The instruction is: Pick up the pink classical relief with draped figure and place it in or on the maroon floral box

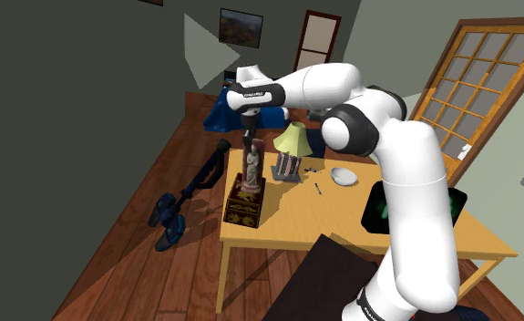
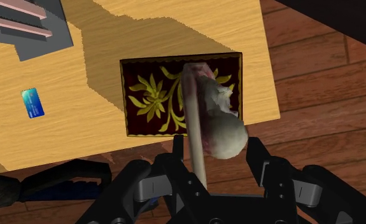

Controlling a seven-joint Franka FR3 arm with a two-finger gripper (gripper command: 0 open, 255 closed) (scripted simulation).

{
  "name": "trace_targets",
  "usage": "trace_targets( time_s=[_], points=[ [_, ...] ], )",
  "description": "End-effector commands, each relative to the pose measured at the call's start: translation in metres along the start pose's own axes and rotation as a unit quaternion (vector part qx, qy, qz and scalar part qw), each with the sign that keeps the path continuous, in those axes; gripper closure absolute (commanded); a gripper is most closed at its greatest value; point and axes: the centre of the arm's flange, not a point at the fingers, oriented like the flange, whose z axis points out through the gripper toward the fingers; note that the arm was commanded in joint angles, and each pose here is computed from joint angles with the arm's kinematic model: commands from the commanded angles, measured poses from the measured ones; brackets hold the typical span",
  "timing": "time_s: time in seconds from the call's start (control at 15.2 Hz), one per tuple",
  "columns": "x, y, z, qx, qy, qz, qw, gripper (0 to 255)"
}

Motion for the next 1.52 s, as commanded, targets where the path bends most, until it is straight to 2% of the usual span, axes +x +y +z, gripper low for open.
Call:
trace_targets(
  time_s=[0.0,0.46,0.53,0.86,1.12,1.45],
  points=[
    [0.001,0.0,0.005,-0.001,0.001,0.0,1.0,255],
    [0.001,0.0,0.005,-0.001,0.001,0.0,1.0,255],
    [0.001,0.0,0.005,-0.001,0.001,0.0,1.0,0],
    [0.001,0.0,0.005,-0.001,0.001,0.0,1.0,0],
    [0.001,0.0,-0.045,-0.001,0.001,0.0,1.0,0],
    [0.001,0.0,-0.045,-0.001,0.001,0.0,1.0,0]
  ],
)
